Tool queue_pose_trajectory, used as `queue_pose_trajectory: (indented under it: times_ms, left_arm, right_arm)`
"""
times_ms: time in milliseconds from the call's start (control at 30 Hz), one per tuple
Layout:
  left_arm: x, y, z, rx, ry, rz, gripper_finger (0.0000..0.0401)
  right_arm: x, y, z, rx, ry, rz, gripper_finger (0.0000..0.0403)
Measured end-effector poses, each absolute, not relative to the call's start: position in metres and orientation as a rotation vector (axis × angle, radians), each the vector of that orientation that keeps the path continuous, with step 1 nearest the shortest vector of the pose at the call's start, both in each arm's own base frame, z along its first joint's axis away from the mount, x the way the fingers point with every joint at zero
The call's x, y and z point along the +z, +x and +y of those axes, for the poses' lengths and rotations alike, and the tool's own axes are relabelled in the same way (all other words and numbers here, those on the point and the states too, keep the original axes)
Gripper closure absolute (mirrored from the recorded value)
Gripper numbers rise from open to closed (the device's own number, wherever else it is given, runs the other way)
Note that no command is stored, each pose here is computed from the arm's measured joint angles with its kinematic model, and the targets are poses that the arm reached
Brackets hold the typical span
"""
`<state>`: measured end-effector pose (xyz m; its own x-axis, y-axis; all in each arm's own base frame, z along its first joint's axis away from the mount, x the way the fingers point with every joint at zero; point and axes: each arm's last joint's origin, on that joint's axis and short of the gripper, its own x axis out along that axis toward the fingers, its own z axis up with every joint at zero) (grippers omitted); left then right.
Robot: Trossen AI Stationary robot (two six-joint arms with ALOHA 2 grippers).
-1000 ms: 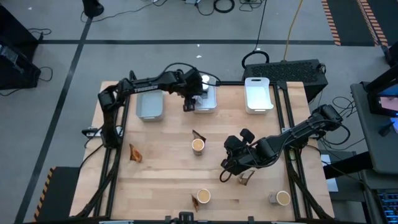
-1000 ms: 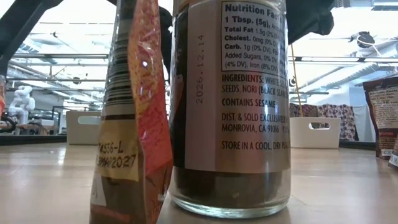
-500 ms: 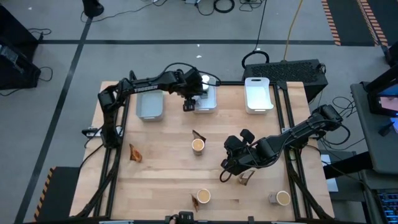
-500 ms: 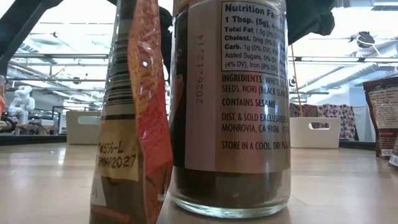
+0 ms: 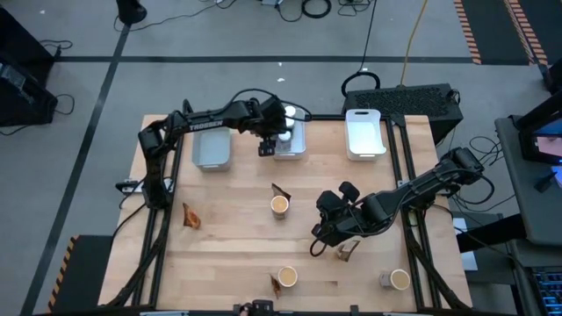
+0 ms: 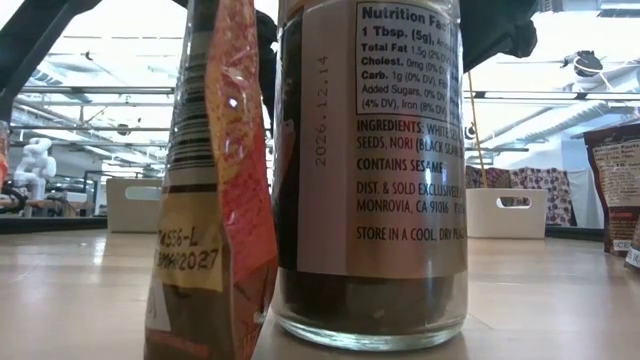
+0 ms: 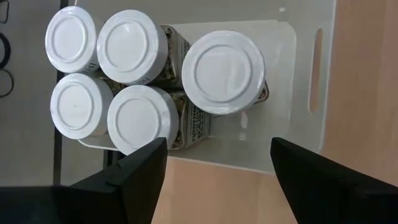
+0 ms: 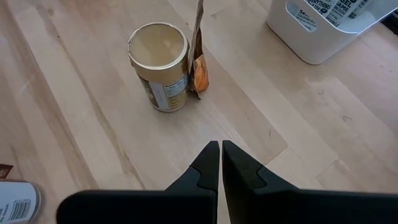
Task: Sort spices by type
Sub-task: Put the orange seasoning bag into the right white bin
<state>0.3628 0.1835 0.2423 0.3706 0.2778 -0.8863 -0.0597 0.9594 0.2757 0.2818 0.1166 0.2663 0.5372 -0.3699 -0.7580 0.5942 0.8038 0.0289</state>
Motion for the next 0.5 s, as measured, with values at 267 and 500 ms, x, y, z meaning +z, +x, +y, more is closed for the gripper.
queue_pose_trajectory:
  times_ms: [267,500]
  left_arm:
    - [0.248,0.376,0.169,0.206,0.247,1.09,0.011]
    - [0.252,0.38,0.174,0.295,0.207,1.016,0.0109]
  right_arm:
    - [0.266,0.281,0.116,-0.586,0.298,0.826,0.0403]
    - [0.266,0.281,0.116,-0.588,0.292,0.833,0.0403]
